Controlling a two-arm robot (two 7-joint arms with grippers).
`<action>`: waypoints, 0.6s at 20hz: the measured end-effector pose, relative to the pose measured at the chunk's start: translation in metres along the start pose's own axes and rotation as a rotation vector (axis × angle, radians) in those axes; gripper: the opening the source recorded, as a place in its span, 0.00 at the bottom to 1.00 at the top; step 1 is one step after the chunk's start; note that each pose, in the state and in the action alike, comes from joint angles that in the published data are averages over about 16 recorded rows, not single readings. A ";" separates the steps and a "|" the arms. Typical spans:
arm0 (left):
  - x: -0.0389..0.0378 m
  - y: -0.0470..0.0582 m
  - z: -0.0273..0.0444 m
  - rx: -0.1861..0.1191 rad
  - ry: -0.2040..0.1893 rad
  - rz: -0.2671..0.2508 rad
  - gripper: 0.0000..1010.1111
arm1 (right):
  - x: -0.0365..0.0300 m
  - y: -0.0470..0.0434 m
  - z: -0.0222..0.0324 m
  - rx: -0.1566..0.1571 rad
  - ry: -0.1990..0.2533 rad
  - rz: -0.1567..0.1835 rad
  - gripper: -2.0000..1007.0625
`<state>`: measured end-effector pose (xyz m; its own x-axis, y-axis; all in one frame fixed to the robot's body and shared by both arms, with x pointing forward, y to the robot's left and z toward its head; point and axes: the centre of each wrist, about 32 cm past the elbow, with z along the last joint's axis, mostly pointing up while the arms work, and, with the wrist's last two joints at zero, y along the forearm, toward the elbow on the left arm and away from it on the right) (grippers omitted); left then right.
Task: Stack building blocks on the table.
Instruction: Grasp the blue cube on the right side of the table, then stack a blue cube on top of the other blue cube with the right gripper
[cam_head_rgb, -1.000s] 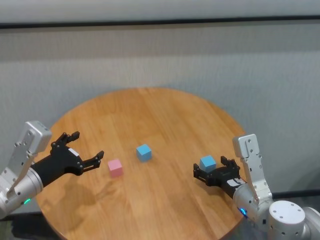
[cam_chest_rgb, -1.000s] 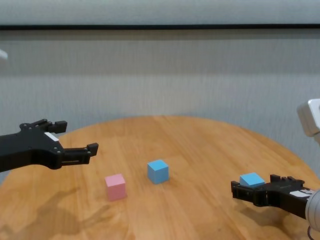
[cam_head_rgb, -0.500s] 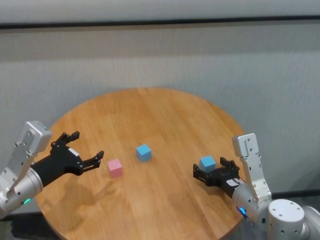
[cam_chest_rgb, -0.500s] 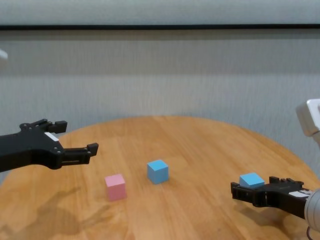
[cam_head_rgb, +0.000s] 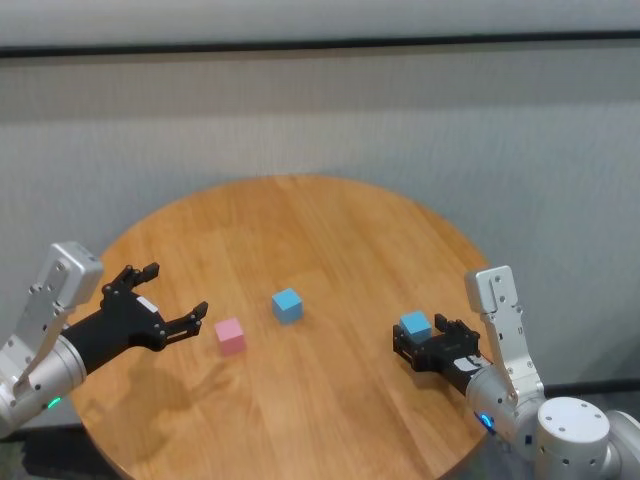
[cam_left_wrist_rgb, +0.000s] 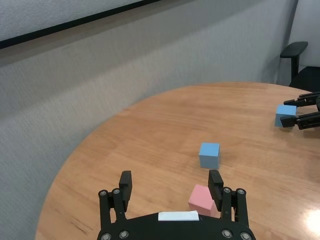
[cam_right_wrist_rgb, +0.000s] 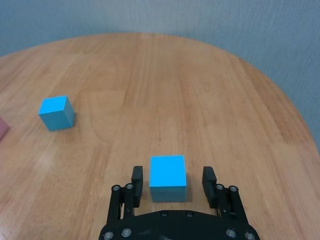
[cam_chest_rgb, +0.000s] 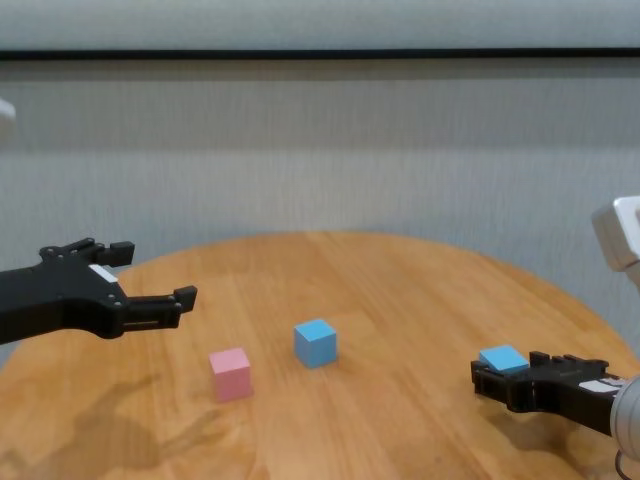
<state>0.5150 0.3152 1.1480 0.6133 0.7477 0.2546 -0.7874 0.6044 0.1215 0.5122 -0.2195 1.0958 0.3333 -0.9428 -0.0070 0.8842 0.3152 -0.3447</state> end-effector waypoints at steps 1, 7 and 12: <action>0.0000 0.000 0.0000 0.000 0.000 0.000 0.99 | 0.0001 -0.0001 0.0000 0.000 -0.001 0.000 0.71; 0.0000 0.000 0.0000 0.000 0.000 0.000 0.99 | 0.0005 -0.0006 -0.0003 0.001 -0.004 0.002 0.54; 0.0000 0.000 0.0000 0.000 0.000 0.000 0.99 | 0.0014 -0.0013 -0.0003 0.005 -0.006 0.009 0.43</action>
<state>0.5150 0.3152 1.1480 0.6133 0.7477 0.2546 -0.7874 0.6044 0.1215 0.5114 -0.2212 1.0959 0.3430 -0.9393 -0.0044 0.8830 0.3240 -0.3396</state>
